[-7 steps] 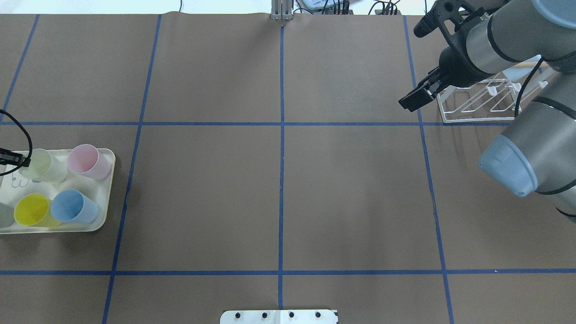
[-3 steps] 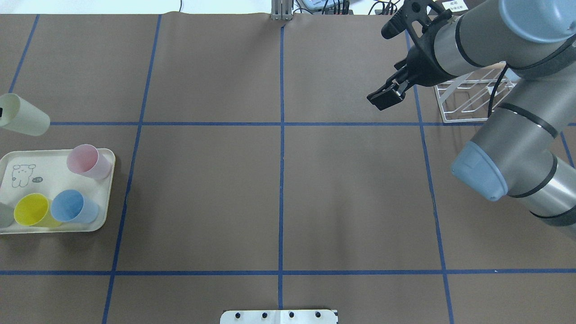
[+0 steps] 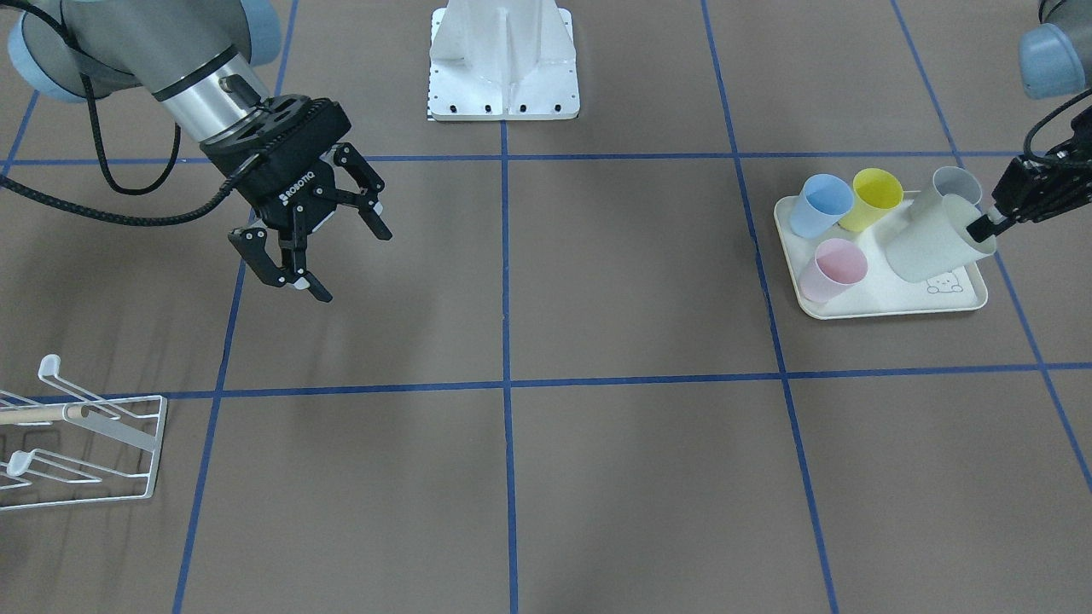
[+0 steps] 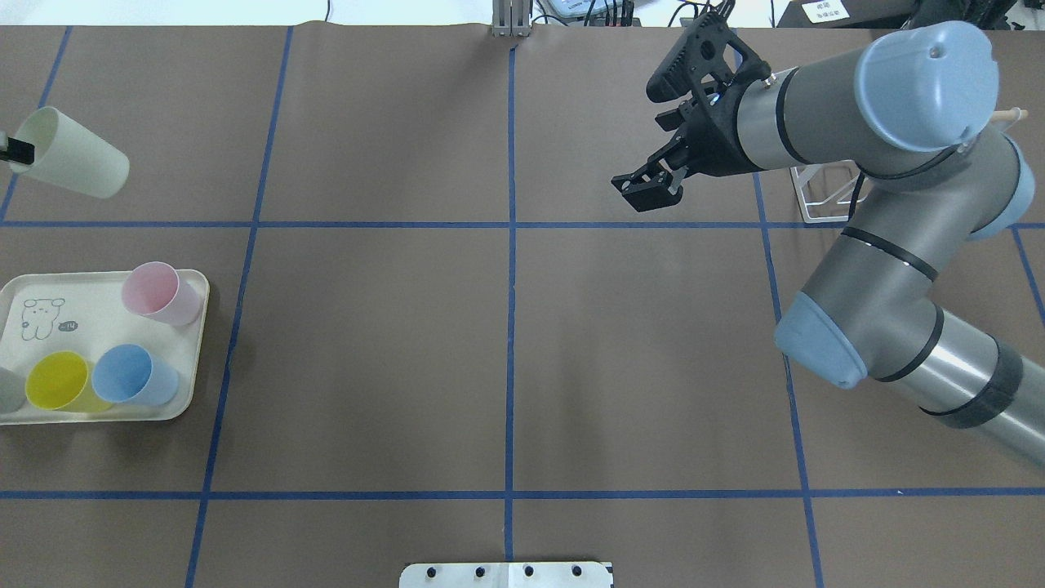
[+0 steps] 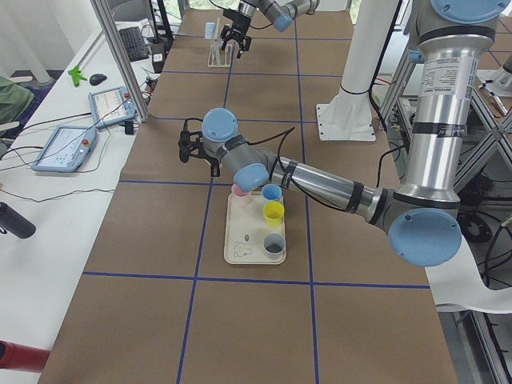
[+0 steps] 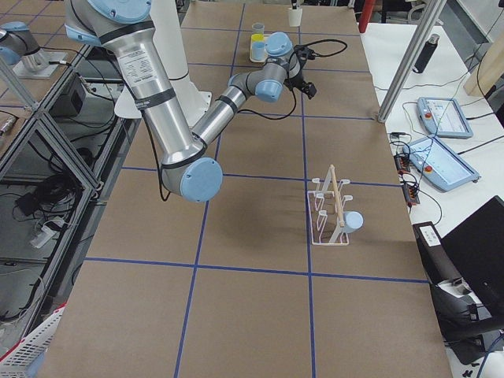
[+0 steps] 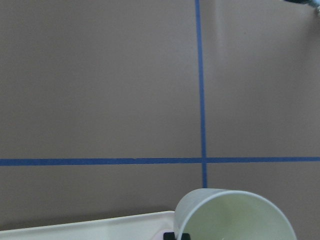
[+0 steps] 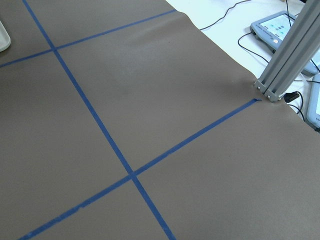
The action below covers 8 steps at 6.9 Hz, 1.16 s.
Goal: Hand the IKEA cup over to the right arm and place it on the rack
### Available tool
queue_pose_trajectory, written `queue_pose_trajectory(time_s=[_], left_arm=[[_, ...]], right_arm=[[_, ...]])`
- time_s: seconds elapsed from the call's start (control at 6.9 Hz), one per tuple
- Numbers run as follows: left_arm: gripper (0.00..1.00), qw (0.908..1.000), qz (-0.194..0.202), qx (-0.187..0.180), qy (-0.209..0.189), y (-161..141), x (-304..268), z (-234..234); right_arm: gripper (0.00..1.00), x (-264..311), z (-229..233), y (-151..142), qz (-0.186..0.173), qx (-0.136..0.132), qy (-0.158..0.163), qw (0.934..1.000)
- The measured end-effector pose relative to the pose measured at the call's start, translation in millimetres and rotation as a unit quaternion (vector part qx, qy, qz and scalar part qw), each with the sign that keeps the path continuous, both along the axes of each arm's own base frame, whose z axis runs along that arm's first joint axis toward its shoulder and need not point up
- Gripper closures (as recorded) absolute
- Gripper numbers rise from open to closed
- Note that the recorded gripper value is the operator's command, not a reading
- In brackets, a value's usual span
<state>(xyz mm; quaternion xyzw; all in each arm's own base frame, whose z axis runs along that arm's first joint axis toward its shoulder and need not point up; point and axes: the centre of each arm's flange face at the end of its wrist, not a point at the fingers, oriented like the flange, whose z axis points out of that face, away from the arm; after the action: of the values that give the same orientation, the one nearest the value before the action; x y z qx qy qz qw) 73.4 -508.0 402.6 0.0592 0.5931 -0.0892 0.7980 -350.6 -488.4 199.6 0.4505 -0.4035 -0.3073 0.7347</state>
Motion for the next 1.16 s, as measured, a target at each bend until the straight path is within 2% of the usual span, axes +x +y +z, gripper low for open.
queue_pose_trajectory(time_s=[0.29,0.43,0.58,0.87,1.16], left_arm=[[1.0,0.9974,0.019,-0.039,0.058,0,5,-49],[1.0,0.995,0.038,-0.05,0.077,2,7,-66],[1.0,0.9932,0.051,-0.053,0.09,3,8,-81],[1.0,0.9902,0.056,-0.065,0.11,2,12,-121],[1.0,0.9886,0.064,-0.066,0.12,8,37,-158]], right_arm=[[0.04,-18,-10,7,-0.01,0.024,-0.012,0.9996],[0.04,-24,-15,14,-0.021,0.05,-0.021,0.9983],[0.05,-33,-19,26,-0.036,0.08,-0.037,0.9955],[0.04,-60,-29,60,-0.068,0.133,-0.084,0.9852],[0.05,-84,-41,85,-0.066,0.161,-0.109,0.9787]])
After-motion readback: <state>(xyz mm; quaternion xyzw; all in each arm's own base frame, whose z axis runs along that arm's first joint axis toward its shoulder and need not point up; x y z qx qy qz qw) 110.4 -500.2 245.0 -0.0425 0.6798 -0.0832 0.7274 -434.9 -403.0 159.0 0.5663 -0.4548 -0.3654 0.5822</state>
